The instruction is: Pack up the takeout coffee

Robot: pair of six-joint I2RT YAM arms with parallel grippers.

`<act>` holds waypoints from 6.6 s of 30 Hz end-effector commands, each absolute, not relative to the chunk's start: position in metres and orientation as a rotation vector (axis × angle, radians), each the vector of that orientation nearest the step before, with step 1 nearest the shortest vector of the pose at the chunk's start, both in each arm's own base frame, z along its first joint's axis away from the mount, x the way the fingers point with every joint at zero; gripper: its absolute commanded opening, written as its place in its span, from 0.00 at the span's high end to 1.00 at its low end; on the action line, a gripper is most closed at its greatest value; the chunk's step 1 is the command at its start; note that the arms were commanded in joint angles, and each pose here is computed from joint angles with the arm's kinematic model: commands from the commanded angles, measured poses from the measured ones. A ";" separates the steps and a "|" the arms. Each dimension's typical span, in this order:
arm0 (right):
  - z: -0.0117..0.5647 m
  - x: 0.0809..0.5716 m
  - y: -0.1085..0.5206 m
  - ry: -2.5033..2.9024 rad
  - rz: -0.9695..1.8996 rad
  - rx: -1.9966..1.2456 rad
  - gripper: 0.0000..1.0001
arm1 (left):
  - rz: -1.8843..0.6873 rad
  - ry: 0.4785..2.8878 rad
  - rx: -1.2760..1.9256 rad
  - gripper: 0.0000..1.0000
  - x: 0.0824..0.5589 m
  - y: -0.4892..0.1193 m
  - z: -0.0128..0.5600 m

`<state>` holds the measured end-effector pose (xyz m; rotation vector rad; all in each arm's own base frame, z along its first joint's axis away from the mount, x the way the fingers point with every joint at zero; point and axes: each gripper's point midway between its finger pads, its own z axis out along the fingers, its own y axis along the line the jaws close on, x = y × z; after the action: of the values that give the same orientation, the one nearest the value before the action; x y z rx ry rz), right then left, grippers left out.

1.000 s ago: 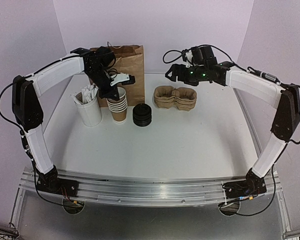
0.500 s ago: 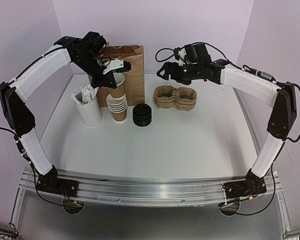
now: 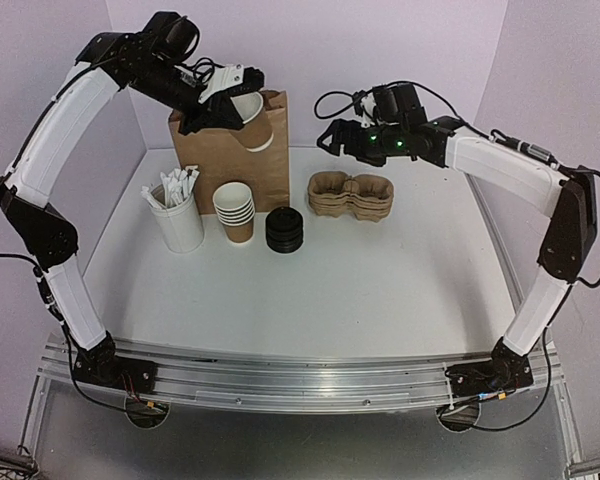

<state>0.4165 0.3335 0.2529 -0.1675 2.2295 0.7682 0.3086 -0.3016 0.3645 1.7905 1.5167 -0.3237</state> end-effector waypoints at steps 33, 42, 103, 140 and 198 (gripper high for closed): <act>0.253 0.397 0.241 2.257 0.440 0.058 0.14 | -0.604 1.179 2.517 1.00 0.196 -0.350 0.139; 0.247 0.402 0.265 2.285 0.487 -0.010 0.15 | -0.570 1.118 2.495 0.99 0.202 -0.348 0.132; 0.082 0.388 0.420 2.803 0.444 0.045 0.84 | -0.521 1.691 1.242 0.35 0.250 -0.272 0.173; 0.122 0.397 0.410 2.723 0.348 -0.052 1.00 | -0.498 1.709 1.252 0.34 0.254 -0.271 0.170; 0.137 0.251 0.415 2.831 0.215 -0.620 1.00 | -0.709 1.129 1.750 0.39 0.184 -0.296 0.156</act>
<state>0.2499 0.4165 0.1538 -0.6443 2.8015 0.2751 0.1953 -0.2893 0.1463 1.6467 1.3007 -0.6681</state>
